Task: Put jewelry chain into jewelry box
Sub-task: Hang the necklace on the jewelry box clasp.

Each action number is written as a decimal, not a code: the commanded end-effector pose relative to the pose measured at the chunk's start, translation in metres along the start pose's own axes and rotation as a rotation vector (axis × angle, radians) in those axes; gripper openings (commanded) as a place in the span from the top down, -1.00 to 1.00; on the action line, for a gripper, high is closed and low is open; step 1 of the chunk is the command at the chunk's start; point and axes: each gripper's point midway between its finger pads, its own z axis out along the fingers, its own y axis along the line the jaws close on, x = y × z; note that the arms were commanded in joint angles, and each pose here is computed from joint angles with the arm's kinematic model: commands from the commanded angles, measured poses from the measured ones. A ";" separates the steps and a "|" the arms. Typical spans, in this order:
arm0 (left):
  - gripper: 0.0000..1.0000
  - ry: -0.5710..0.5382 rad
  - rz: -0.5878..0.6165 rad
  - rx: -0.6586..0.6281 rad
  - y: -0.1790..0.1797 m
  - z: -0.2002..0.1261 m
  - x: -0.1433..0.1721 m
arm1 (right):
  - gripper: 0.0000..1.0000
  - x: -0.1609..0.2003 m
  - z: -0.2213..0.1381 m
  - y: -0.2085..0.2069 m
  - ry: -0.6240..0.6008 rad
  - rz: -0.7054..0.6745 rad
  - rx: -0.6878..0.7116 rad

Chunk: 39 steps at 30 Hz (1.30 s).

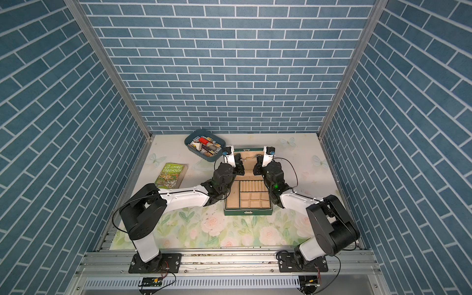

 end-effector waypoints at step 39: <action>1.00 -0.003 0.012 -0.014 0.001 0.000 0.000 | 1.00 0.034 0.000 -0.009 0.095 0.030 0.017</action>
